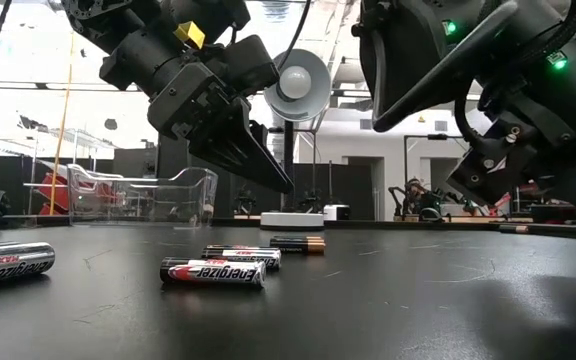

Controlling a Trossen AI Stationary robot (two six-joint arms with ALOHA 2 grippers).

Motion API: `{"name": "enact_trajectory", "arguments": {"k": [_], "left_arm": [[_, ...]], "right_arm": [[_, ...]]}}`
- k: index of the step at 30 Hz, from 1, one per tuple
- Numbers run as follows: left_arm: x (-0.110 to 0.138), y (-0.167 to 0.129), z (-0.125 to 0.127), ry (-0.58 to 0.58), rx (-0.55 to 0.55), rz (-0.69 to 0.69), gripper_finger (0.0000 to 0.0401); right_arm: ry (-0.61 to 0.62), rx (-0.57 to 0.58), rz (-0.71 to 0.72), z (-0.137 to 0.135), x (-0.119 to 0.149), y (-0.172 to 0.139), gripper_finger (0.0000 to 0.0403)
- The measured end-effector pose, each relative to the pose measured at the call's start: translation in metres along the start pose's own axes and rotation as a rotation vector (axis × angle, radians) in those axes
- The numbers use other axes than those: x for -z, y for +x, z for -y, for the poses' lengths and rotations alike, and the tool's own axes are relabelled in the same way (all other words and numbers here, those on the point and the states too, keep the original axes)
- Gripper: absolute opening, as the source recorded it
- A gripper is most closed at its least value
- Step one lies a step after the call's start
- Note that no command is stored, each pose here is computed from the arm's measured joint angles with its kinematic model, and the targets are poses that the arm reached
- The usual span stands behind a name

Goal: Sort batteries
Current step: Put the black battery into the top transparent bin

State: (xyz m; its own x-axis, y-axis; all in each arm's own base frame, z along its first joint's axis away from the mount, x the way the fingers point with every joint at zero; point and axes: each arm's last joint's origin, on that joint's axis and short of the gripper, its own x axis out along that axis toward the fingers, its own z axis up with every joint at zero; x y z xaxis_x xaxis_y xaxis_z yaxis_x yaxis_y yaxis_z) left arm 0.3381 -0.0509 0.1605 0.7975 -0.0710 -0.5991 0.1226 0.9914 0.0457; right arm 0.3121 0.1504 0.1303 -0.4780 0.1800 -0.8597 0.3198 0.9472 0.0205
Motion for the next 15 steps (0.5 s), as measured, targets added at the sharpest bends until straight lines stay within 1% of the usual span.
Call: {"name": "enact_trajectory", "arguments": {"k": [15], "left_arm": [[0.0, 0.0, 0.0, 0.0, 0.0, 0.0, 0.0198]], "right_arm": [[-0.013, -0.013, -0.004, -0.0006, -0.0002, 0.0, 0.0352]]}}
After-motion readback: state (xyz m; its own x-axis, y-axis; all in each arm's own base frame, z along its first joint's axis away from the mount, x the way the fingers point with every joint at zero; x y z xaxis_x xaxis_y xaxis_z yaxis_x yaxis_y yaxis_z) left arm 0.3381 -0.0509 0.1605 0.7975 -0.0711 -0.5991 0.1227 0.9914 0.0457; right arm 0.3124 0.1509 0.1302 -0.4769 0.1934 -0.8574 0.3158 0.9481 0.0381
